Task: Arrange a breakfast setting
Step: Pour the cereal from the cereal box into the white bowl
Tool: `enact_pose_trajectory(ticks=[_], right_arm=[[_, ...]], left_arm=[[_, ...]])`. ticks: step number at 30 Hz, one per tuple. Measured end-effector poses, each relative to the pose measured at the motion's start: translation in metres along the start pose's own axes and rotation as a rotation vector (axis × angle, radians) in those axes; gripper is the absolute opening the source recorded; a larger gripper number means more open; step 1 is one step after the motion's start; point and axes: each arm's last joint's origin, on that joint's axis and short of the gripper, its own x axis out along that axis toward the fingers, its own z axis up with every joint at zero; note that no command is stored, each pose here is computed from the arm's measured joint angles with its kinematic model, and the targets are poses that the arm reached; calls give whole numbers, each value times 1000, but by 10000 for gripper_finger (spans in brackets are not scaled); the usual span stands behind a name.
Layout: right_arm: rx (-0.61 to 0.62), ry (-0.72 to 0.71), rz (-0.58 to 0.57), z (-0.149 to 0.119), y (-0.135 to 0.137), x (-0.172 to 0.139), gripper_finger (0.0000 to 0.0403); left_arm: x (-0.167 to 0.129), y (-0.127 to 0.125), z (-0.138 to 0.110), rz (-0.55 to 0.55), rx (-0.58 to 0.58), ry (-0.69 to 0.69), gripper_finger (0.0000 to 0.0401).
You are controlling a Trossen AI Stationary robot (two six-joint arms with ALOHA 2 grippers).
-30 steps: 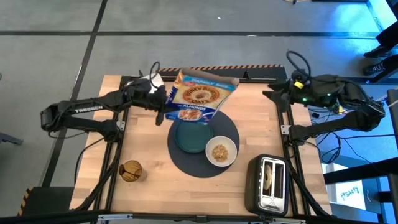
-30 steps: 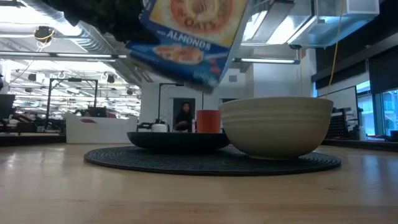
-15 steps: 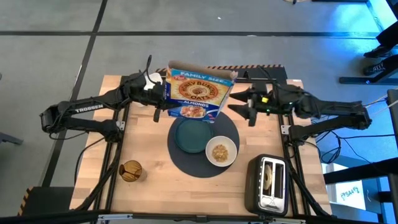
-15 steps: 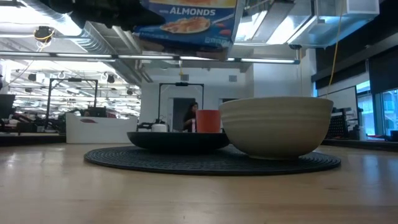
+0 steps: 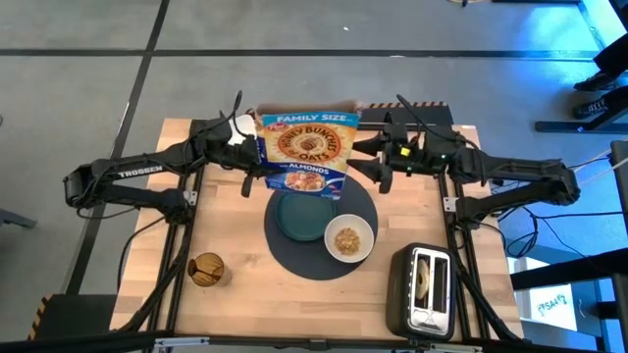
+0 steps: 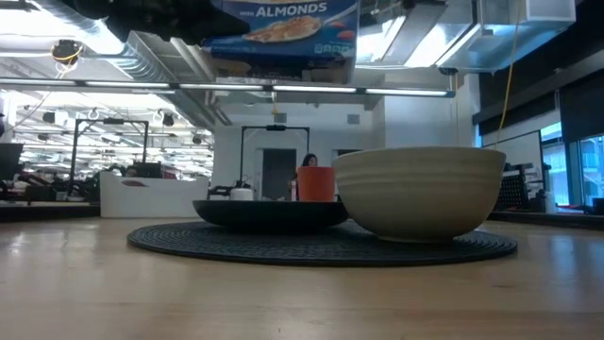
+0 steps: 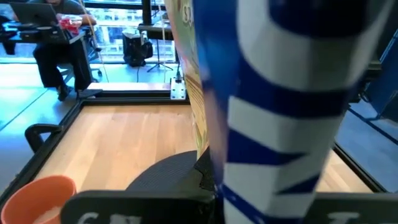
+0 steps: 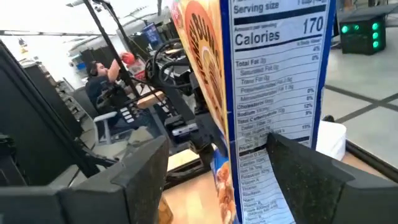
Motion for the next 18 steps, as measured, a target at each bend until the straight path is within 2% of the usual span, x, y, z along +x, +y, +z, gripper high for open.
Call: enact_pose_trajectory(ticks=[6,11,18], right_arm=[[6,-24,-29,7,2,-17,273],[-2,-2,-111,9,0,-34,273],[-46,25,4,7,3,-26,273]], left_arm=[[0,1,2,25,12,-9,0],[0,0,1,-1,49,-6,0],[0,1,1,26,87,1,0]])
